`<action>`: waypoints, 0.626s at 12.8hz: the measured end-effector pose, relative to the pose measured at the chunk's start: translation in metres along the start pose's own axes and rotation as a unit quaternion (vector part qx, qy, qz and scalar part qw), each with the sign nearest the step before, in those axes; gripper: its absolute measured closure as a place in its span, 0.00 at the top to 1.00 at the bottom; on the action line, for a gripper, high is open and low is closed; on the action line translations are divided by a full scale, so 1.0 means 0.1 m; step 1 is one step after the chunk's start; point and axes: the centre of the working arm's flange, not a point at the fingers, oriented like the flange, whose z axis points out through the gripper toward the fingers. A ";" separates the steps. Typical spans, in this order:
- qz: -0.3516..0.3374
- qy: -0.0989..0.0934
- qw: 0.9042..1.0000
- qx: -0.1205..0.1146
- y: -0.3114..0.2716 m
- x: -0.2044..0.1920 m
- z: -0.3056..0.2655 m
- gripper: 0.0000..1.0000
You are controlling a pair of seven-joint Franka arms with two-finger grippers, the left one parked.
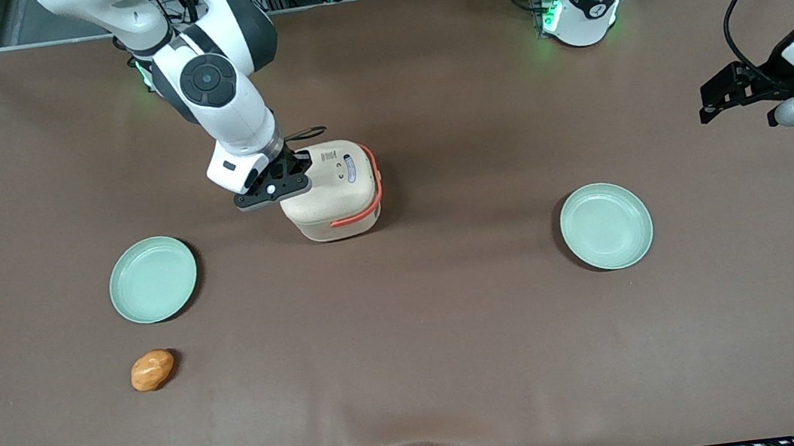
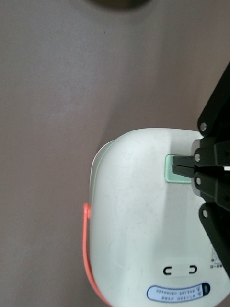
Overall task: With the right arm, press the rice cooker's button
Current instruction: 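Lower the right gripper fingertips onto the green button and press down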
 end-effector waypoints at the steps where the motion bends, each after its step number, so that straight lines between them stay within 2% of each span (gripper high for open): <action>1: 0.005 -0.001 1.000 0.000 0.00 -0.01 0.03 0.01; 8: 0.023 -0.002 1.000 -0.001 -0.06 -0.05 0.05 0.01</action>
